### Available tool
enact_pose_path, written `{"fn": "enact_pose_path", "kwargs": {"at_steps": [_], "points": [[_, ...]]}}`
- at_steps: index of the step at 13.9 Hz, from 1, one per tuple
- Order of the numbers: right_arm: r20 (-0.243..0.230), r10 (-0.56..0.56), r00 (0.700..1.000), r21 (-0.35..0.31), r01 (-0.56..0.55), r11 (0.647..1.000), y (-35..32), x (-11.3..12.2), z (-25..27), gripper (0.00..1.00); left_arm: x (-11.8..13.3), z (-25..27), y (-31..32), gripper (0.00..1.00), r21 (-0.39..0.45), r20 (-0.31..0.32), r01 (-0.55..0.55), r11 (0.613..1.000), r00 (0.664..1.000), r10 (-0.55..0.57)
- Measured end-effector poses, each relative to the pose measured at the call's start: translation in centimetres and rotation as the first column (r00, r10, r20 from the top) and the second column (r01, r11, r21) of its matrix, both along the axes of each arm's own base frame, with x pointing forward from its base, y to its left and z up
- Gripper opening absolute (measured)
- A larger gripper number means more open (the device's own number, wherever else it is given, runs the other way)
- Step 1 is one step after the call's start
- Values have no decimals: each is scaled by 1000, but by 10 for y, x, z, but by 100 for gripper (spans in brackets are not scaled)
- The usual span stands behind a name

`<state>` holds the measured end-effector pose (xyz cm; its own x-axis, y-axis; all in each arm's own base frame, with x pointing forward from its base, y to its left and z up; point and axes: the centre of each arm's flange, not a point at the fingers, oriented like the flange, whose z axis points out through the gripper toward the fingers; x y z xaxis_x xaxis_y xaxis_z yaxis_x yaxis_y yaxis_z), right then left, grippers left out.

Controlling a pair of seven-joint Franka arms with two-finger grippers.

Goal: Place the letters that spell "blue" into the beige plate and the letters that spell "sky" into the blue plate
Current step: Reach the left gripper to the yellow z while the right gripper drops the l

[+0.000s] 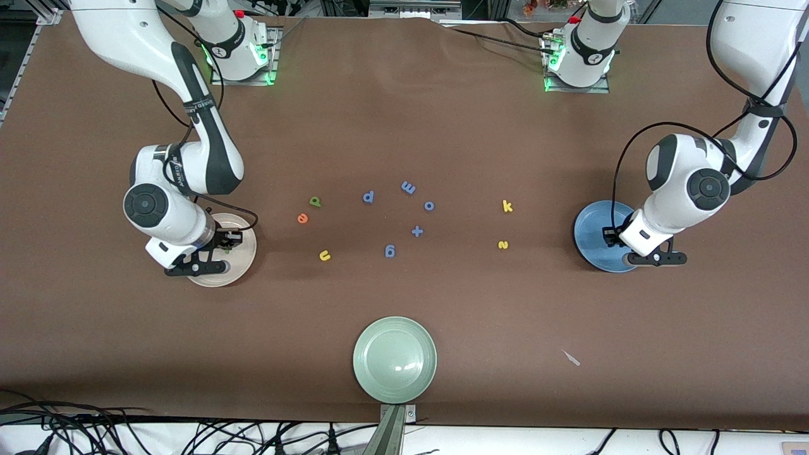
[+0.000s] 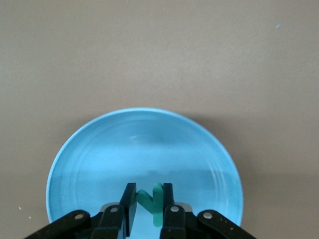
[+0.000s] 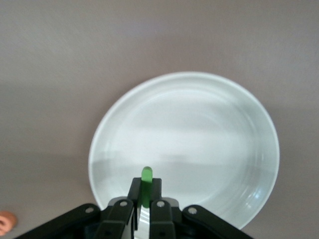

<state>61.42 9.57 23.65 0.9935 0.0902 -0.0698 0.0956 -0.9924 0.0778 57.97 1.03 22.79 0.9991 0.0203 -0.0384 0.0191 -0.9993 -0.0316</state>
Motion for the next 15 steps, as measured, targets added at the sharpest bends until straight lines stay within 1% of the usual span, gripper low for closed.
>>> {"fn": "enact_pose_path", "kwargs": {"at_steps": [1, 2, 4, 5, 6, 7, 9, 11, 13, 14, 15], "points": [[2, -1, 1000, 2, 1, 1000, -1, -7, -4, 21, -2, -2, 1, 26, 0, -6, -1, 1000, 1000, 1], [3, -1, 1000, 5, 1, 1000, -1, -12, -4, 32, -3, -4, 1, 30, -1, -10, -2, 1000, 1000, 2], [14, -29, 999, 20, 29, 999, 4, -14, 6, 51, -4, -4, 2, 48, -1, -10, -3, 1000, 1000, 3], [21, -53, 998, 28, 53, 998, 10, -15, 10, 62, -4, -4, 1, 59, -1, -10, -2, 1000, 1000, 2], [27, -84, 996, 37, 83, 996, 22, -17, 14, 63, -4, -3, -2, 67, -3, -9, -2, 1000, 1000, 2], [30, -121, 992, 48, 120, 992, 38, -20, 16, 64, -4, -3, -10, 69, -7, -12, -8, 1000, 1000, 8], [20, -189, 982, 66, 187, 980, 78, -31, 15, 64, -5, 2, -46, 68, -23, -15, -54, 998, 998, 54], [8, -240, 971, 75, 239, 968, 110, -43, 12, 64, -7, 9, -86, 68, -45, -7, -76, 996, 997, 76], [-6, -282, 960, 76, 281, 957, 130, -55, 5, 66, -9, 15, -118, 65, -55, 1, -100, 993, 995, 101], [-6, -296, 955, 79, 296, 952, 135, -60, 0, 69, -9, 18, -133, 65, -57, 7, -112, 992, 994, 112], [-3, -307, 952, 82, 307, 948, 137, -66, -7, 69, -10, 20, -149, 64, -59, 12, -134, 989, 991, 135]]}}
